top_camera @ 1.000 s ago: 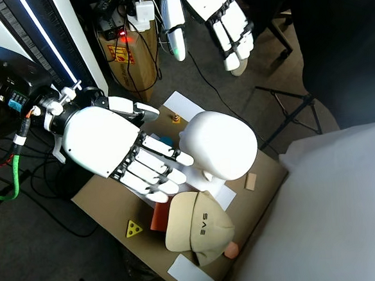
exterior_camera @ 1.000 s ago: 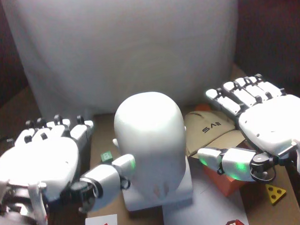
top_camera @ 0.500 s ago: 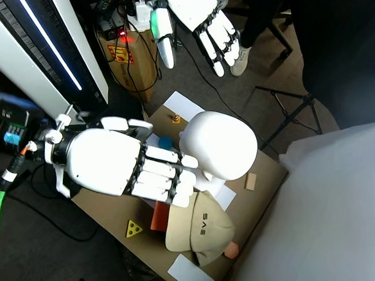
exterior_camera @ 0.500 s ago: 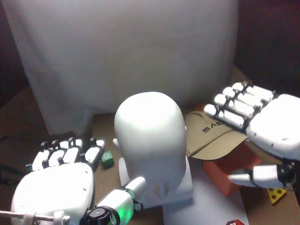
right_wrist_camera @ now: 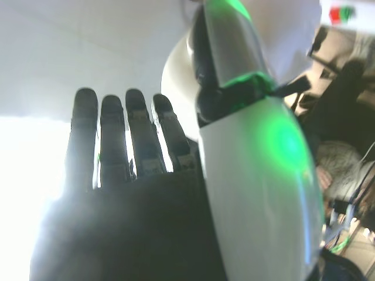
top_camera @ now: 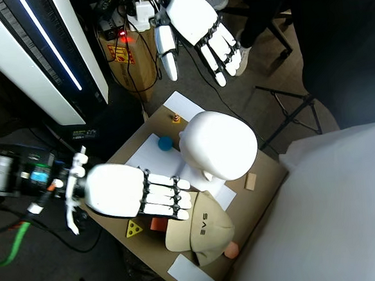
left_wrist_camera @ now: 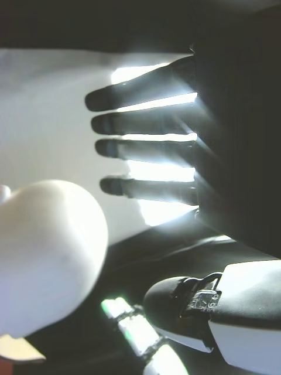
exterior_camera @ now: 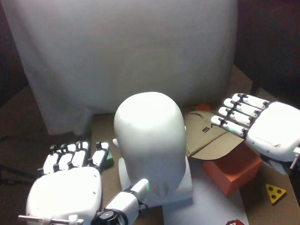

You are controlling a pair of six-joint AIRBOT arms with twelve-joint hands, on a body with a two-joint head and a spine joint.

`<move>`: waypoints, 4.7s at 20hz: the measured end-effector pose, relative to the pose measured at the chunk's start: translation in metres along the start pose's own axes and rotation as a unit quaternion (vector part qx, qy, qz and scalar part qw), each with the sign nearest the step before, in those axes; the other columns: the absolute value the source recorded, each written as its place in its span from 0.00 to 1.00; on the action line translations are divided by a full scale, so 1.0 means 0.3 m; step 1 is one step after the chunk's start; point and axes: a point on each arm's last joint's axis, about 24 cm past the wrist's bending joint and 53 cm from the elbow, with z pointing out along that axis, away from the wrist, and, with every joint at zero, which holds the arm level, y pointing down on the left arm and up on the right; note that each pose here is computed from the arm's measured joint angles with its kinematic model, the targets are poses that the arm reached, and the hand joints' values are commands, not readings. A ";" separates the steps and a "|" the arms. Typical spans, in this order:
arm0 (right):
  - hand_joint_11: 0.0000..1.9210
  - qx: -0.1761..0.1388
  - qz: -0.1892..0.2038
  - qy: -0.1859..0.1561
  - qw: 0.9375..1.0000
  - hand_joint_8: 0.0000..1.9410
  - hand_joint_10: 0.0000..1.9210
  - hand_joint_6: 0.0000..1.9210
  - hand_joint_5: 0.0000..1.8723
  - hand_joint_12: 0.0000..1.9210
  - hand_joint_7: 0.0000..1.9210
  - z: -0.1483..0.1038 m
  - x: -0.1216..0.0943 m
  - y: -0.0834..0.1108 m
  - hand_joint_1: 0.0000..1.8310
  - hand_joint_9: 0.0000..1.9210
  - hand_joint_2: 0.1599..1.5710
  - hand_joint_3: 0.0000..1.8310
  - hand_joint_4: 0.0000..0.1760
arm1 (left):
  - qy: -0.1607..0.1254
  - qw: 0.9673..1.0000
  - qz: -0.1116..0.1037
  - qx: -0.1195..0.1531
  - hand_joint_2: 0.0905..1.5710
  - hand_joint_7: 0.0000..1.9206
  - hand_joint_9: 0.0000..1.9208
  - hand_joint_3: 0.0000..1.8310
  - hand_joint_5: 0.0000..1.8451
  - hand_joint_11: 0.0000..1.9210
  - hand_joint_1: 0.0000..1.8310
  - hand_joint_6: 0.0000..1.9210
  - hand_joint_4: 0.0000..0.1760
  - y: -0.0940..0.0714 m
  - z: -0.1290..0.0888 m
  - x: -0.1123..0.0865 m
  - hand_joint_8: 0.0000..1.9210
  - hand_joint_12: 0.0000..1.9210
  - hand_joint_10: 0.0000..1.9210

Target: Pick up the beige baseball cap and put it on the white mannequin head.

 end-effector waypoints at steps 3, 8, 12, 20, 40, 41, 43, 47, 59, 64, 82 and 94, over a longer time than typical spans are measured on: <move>0.00 0.023 0.044 0.004 0.999 0.00 0.00 0.00 0.01 0.16 0.03 0.031 0.024 -0.065 0.64 0.00 0.67 0.01 0.04 | -0.003 1.000 -0.009 0.006 0.69 0.06 0.05 0.00 0.09 0.00 0.00 0.00 0.70 -0.011 0.003 0.009 0.00 0.25 0.00; 0.00 0.041 0.059 0.018 0.997 0.00 0.00 0.00 0.02 0.16 0.02 0.092 0.091 -0.111 0.65 0.00 0.68 0.01 0.03 | -0.008 1.000 -0.014 0.021 0.69 0.06 0.05 0.00 0.09 0.00 0.00 0.00 0.70 0.006 0.010 0.037 0.00 0.24 0.00; 0.00 0.041 0.075 0.037 0.996 0.00 0.00 0.00 0.03 0.18 0.02 0.136 0.162 -0.094 0.66 0.01 0.68 0.00 0.02 | -0.024 0.999 -0.015 0.026 0.69 0.06 0.05 0.00 0.09 0.00 0.00 0.00 0.70 0.013 0.030 0.023 0.00 0.24 0.00; 0.00 0.062 0.083 0.034 0.994 0.00 0.00 0.00 0.03 0.19 0.03 0.188 0.241 -0.119 0.66 0.01 0.68 0.00 0.03 | -0.022 0.998 -0.040 0.032 0.70 0.06 0.06 0.00 0.10 0.00 0.00 0.00 0.70 0.020 0.024 0.035 0.00 0.25 0.00; 0.00 0.090 0.127 0.030 0.987 0.00 0.00 0.00 0.03 0.21 0.03 0.314 0.294 -0.151 0.66 0.01 0.68 0.00 0.02 | -0.023 0.996 -0.054 0.060 0.70 0.06 0.05 0.00 0.10 0.00 0.00 0.00 0.70 -0.021 0.025 0.033 0.00 0.21 0.00; 0.00 0.091 0.131 0.031 0.987 0.00 0.00 0.00 0.03 0.21 0.03 0.316 0.292 -0.153 0.66 0.01 0.68 0.00 0.01 | -0.024 0.996 -0.053 0.062 0.70 0.06 0.05 0.00 0.10 0.00 0.00 0.00 0.70 -0.021 0.025 0.032 0.00 0.21 0.00; 0.00 0.089 0.149 0.033 0.984 0.00 0.00 0.00 0.03 0.21 0.03 0.317 0.295 -0.154 0.66 0.01 0.68 0.00 0.00 | -0.024 0.996 -0.052 0.064 0.70 0.06 0.05 0.00 0.10 0.00 0.00 0.00 0.70 -0.020 0.024 0.033 0.00 0.21 0.00; 0.00 0.089 0.160 0.038 0.982 0.00 0.00 0.00 0.03 0.20 0.03 0.317 0.304 -0.154 0.66 0.01 0.68 0.00 0.00 | -0.023 0.996 -0.054 0.069 0.70 0.06 0.05 0.00 0.10 0.00 0.00 0.00 0.70 -0.026 0.022 0.035 0.00 0.21 0.00; 0.40 0.098 0.173 0.016 0.980 0.69 0.80 0.60 0.39 0.87 0.39 0.331 0.256 -0.181 0.75 0.39 0.75 0.00 0.00 | -0.011 0.996 -0.067 0.065 0.70 0.06 0.05 0.00 0.10 0.00 0.00 0.00 0.70 -0.024 0.007 0.051 0.00 0.21 0.00; 0.43 0.105 0.170 0.000 0.980 0.67 0.79 0.60 0.41 0.84 0.40 0.344 0.215 -0.206 0.74 0.41 0.74 0.00 0.00 | -0.011 0.996 -0.067 0.062 0.70 0.06 0.05 0.00 0.10 0.00 0.00 0.00 0.70 -0.018 0.007 0.052 0.00 0.22 0.00; 0.40 0.042 0.187 -0.340 0.921 0.65 0.79 0.60 0.43 0.81 0.41 0.311 -0.601 -0.232 0.74 0.41 0.73 0.00 0.00 | -0.024 0.996 -0.069 0.052 0.71 0.06 0.05 0.00 0.10 0.00 0.00 0.00 0.69 -0.001 0.009 0.031 0.00 0.21 0.00; 0.41 -0.077 0.107 -0.492 0.860 0.65 0.78 0.61 0.42 0.81 0.41 0.142 -0.803 0.086 0.74 0.42 0.73 0.00 0.00 | -0.027 0.995 -0.074 0.054 0.71 0.06 0.05 0.00 0.10 0.00 0.00 0.00 0.69 -0.022 -0.014 0.011 0.00 0.21 0.00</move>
